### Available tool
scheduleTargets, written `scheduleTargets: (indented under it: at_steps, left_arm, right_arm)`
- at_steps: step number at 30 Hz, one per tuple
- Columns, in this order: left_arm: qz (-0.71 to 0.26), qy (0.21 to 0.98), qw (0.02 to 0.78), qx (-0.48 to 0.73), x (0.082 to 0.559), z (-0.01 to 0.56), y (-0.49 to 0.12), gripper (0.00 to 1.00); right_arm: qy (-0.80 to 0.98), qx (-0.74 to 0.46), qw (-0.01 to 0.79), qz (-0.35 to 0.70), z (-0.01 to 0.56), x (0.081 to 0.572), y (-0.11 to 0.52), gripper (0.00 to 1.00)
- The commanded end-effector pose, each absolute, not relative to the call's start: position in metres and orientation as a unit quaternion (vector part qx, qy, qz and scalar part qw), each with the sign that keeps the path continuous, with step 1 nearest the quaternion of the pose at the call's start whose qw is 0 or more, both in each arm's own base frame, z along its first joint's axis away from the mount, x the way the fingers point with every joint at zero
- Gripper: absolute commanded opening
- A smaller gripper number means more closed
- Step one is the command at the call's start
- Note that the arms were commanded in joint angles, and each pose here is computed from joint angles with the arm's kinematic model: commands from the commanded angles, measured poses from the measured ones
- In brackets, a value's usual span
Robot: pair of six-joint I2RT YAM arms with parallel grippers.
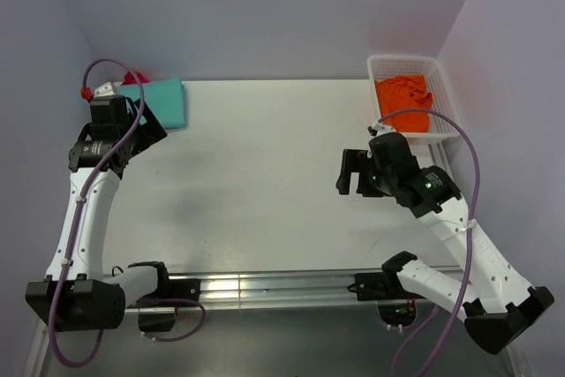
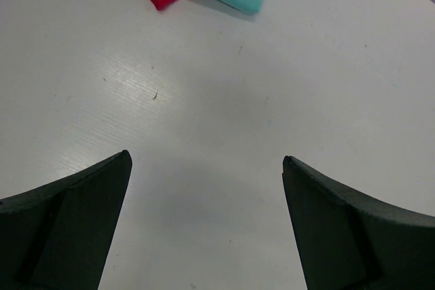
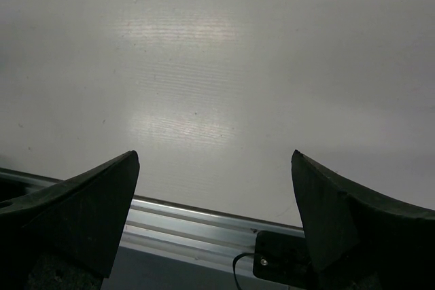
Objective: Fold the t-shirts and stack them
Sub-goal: Neatly place the folded tshirt to the corner
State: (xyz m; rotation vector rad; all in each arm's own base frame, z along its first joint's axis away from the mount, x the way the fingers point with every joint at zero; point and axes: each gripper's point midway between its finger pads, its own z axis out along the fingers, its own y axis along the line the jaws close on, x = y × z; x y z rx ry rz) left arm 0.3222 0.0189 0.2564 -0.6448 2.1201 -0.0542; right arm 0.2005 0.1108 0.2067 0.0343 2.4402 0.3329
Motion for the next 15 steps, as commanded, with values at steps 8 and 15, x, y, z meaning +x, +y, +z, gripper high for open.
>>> scheduleTargets:
  at_steps: [8, 15]
  left_arm:
    - [-0.043, 0.853, 0.471, -0.219, 0.319, 0.266, 0.001, 0.99]
    - [-0.023, 0.849, 0.478, -0.222, 0.321, 0.274, 0.004, 1.0]
  right_arm:
    - [0.922, 0.029, 0.365, 0.127, 0.227, 0.211, 0.11, 1.0]
    - [0.921, 0.034, 0.366, 0.128, 0.229, 0.212, 0.11, 1.0]
